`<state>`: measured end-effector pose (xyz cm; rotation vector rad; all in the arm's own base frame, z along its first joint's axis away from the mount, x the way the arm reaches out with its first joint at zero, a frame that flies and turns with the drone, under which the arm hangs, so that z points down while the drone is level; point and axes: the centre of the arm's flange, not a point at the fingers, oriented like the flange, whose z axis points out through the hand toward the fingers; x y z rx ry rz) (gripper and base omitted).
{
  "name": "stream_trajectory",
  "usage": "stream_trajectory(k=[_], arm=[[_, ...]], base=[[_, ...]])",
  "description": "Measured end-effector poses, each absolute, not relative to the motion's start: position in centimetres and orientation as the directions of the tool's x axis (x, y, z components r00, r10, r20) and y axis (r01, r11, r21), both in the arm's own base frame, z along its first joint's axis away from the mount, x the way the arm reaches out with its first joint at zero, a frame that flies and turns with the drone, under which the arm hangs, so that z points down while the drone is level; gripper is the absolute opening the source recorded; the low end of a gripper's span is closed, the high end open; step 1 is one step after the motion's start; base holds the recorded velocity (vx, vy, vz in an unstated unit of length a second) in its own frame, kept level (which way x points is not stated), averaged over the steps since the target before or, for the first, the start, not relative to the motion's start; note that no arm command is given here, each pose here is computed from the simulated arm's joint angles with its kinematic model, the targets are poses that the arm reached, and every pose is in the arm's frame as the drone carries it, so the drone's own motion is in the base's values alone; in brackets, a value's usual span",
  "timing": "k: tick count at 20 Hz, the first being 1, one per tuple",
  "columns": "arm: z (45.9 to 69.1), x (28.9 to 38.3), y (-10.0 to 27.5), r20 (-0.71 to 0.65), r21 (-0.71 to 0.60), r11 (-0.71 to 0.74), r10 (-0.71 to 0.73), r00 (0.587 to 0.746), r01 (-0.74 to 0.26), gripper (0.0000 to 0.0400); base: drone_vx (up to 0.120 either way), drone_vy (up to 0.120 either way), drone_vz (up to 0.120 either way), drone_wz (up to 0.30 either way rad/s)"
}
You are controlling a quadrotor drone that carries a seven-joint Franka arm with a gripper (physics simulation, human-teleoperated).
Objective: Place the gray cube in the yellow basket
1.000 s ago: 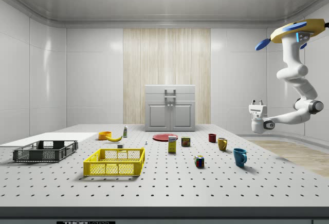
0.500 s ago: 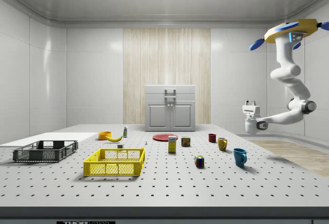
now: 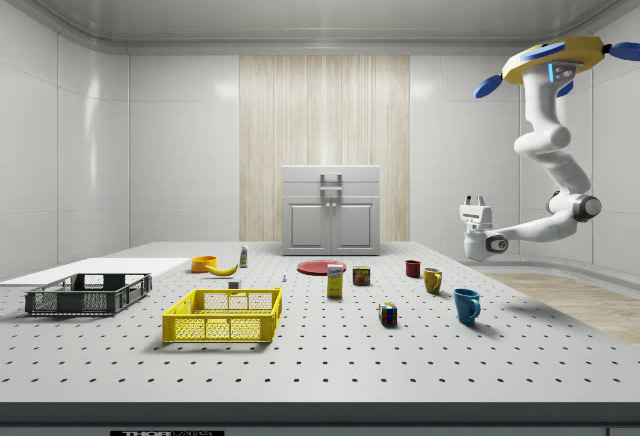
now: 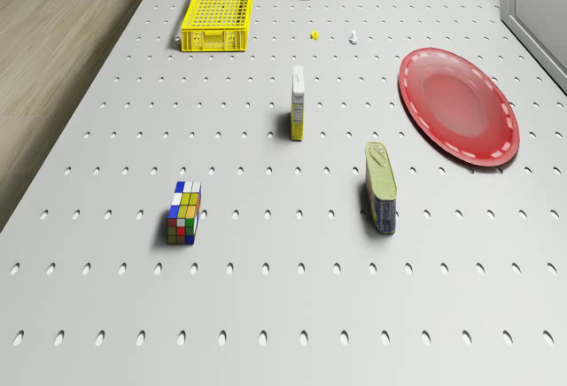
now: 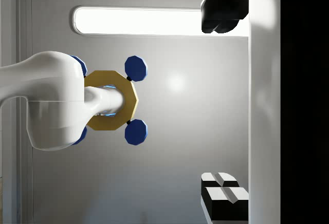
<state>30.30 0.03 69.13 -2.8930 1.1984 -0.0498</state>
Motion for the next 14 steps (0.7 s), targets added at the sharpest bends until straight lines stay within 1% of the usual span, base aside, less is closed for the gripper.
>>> stream_trajectory(k=[14], arm=[[69.13,30.2,0.33,0.055,-0.007,-0.707,-0.706,0.706,-0.707,0.04]], base=[[0.12,0.0,0.0,0.0]])
